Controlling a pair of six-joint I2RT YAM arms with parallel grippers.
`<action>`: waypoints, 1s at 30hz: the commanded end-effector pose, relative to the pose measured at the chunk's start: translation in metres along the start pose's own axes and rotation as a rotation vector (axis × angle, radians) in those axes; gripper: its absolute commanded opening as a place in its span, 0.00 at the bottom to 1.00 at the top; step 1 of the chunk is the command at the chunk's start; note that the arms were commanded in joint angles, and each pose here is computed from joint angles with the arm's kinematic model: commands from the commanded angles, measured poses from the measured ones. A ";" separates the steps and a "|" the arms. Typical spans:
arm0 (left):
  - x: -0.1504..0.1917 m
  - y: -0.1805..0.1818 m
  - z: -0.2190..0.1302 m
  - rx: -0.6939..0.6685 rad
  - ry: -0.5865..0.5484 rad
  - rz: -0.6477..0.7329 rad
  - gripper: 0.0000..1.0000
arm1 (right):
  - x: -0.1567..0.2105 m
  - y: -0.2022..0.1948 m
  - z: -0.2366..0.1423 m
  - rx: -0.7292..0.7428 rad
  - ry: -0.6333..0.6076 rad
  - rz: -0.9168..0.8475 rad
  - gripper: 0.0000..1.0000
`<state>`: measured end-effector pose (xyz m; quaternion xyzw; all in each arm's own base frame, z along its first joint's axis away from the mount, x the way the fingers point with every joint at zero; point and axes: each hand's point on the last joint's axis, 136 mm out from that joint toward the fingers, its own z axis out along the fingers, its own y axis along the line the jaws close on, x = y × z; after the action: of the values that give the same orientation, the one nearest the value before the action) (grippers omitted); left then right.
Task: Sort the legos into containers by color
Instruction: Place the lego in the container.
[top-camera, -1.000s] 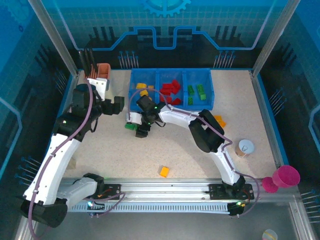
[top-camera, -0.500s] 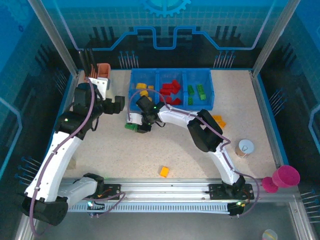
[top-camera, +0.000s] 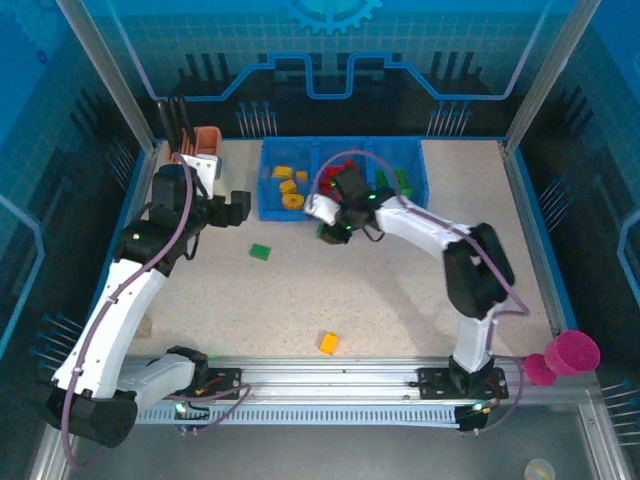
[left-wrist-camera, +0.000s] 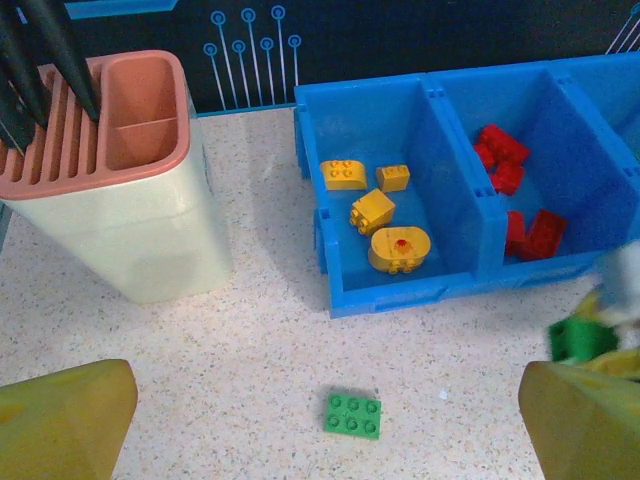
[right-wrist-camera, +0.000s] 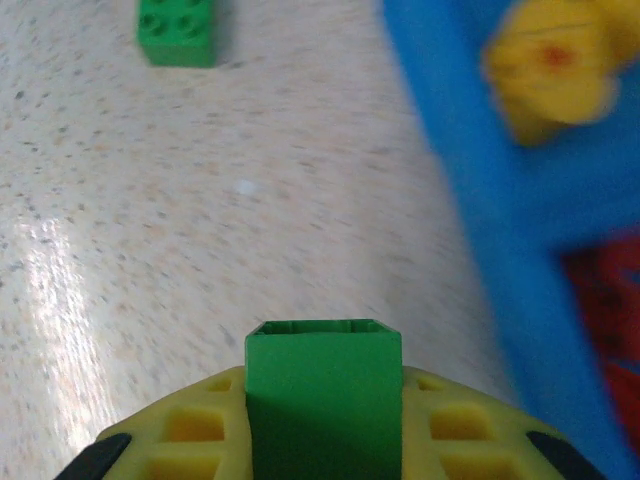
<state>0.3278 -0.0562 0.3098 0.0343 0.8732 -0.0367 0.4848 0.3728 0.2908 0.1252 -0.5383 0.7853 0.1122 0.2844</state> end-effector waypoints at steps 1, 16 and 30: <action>-0.002 0.000 0.009 0.010 -0.009 -0.005 0.99 | 0.014 -0.033 -0.037 0.099 -0.028 0.128 0.22; -0.009 -0.002 0.007 0.019 -0.013 -0.018 0.99 | 0.085 -0.183 -0.062 0.454 0.054 0.429 0.20; -0.005 -0.001 0.007 0.018 -0.010 -0.039 0.99 | 0.133 -0.217 -0.014 0.496 0.175 0.499 0.24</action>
<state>0.3367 -0.0620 0.3040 0.0379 0.8754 -0.0478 0.4795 0.5147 0.1016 0.0829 -0.2673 0.9185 -0.0516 0.2869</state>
